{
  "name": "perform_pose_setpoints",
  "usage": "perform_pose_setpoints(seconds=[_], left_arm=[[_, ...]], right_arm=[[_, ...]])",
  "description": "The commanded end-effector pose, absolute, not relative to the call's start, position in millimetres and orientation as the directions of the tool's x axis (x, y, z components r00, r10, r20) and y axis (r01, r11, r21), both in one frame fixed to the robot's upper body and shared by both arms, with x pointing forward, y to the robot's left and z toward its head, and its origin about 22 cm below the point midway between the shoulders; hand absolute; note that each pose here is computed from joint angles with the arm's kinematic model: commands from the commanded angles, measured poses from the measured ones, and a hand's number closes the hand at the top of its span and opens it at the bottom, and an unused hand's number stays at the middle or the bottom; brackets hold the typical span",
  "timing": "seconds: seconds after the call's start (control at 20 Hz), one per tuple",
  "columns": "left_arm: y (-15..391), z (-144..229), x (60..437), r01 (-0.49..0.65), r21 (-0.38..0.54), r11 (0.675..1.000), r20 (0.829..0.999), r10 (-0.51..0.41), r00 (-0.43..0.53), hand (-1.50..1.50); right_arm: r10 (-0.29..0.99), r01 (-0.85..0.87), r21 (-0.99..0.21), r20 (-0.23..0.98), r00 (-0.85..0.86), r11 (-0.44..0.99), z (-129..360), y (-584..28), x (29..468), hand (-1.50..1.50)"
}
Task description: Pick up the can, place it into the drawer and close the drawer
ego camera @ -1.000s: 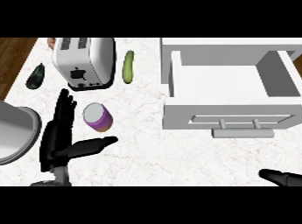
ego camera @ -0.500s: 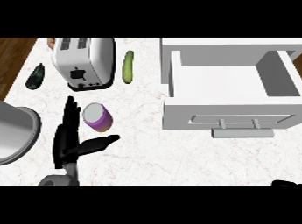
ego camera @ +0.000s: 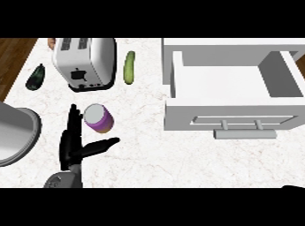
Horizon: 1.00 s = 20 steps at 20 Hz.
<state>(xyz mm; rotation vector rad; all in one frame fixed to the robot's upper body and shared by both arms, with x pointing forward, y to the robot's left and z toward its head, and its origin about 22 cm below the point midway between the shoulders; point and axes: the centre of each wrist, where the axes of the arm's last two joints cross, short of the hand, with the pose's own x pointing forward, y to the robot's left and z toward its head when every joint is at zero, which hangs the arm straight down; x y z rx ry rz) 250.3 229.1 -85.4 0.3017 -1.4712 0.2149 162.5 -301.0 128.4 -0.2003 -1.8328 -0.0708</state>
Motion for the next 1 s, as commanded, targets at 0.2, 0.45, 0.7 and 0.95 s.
perform_pose_setpoints(seconds=[0.2,0.45,0.7,0.95], left_arm=[[230,-118,257,-0.322,0.041,0.946,0.993,-0.001,0.122,-1.5],[265,-136,263,-0.362,0.019,0.932,0.995,0.019,0.1,-1.5],[255,-128,285,-0.328,0.035,0.944,0.995,-0.003,0.097,-1.5],[257,-126,303,-0.306,0.044,0.951,0.996,-0.016,0.092,-1.5]], right_arm=[[0.116,0.173,-0.075,0.963,-0.244,0.982,140,-303,162,-1.5],[0.113,0.187,-0.064,0.959,-0.261,0.98,122,-305,167,-1.5],[0.111,0.165,-0.069,0.959,-0.259,0.984,127,-287,184,-1.5],[0.106,0.162,-0.065,0.959,-0.261,0.985,142,-301,172,-1.5]])
